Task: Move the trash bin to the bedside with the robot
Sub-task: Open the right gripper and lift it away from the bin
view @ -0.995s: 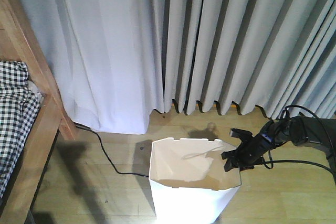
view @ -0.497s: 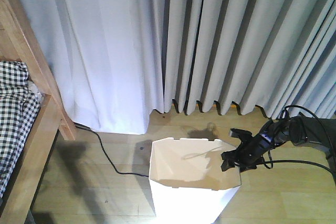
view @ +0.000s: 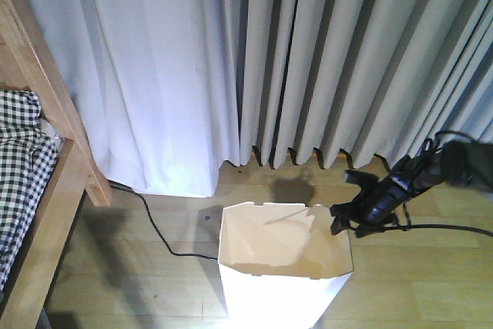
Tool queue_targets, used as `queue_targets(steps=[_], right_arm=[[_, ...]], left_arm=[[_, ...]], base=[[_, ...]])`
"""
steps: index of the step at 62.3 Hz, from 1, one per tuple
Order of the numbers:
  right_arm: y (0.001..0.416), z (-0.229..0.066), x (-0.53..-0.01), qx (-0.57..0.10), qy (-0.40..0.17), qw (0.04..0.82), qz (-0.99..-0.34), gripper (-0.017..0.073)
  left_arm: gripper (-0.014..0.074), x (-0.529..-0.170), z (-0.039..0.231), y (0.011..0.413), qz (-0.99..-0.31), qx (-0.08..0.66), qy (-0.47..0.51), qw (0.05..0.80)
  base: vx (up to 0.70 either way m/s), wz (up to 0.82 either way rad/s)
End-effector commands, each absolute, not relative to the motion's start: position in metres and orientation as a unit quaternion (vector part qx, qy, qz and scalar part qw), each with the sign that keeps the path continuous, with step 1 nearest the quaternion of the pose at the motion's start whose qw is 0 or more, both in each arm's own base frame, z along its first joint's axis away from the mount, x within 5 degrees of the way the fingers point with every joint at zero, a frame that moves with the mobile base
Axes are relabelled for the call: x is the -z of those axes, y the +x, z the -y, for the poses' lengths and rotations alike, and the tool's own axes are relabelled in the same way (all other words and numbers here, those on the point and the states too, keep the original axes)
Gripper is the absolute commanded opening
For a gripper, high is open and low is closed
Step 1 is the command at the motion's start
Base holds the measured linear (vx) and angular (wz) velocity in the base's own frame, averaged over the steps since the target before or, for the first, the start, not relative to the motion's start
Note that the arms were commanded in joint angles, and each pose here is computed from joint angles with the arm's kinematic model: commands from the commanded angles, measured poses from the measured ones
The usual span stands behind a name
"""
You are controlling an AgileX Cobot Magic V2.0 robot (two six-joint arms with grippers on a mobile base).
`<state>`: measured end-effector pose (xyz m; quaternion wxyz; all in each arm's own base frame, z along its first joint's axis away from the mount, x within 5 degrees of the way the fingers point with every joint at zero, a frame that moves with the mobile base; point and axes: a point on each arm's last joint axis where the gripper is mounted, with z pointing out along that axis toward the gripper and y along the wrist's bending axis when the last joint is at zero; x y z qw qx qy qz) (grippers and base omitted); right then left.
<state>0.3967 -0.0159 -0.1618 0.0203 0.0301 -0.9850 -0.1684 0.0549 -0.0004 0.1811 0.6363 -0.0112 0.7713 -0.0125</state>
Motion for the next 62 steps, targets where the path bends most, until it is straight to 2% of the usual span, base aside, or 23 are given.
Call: queue_targets(steps=[1,18,29,47,62], right_arm=[[0.41,0.024,0.111,0.124,0.03,-0.051,0.99,0.0508],[0.366,0.03,0.009,0.048,0.059,-0.128,0.989,0.0508],[0.341,0.028,-0.064,0.026,0.093,-0.187,0.978,0.0508],[0.3,0.023,-0.174,-0.002,0.095,-0.322,0.942,0.0508],[0.241,0.015,-0.256,-0.015,0.079,-0.46,0.884,0.0508]], left_arm=[[-0.0006,-0.182,0.001,0.056,-0.75,0.016,-0.013,0.661],[-0.0006,-0.182,0.001,0.056,-0.75,0.016,-0.013,0.661],[-0.0006,-0.182,0.001,0.056,-0.75,0.016,-0.013,0.661],[-0.0006,-0.182,0.001,0.056,-0.75,0.016,-0.013,0.661],[-0.0006,-0.182,0.001,0.056,-0.75,0.016,-0.013,0.661]], base=[[0.0,0.0],[0.0,0.0],[0.0,0.0],[0.0,0.0],[0.0,0.0]])
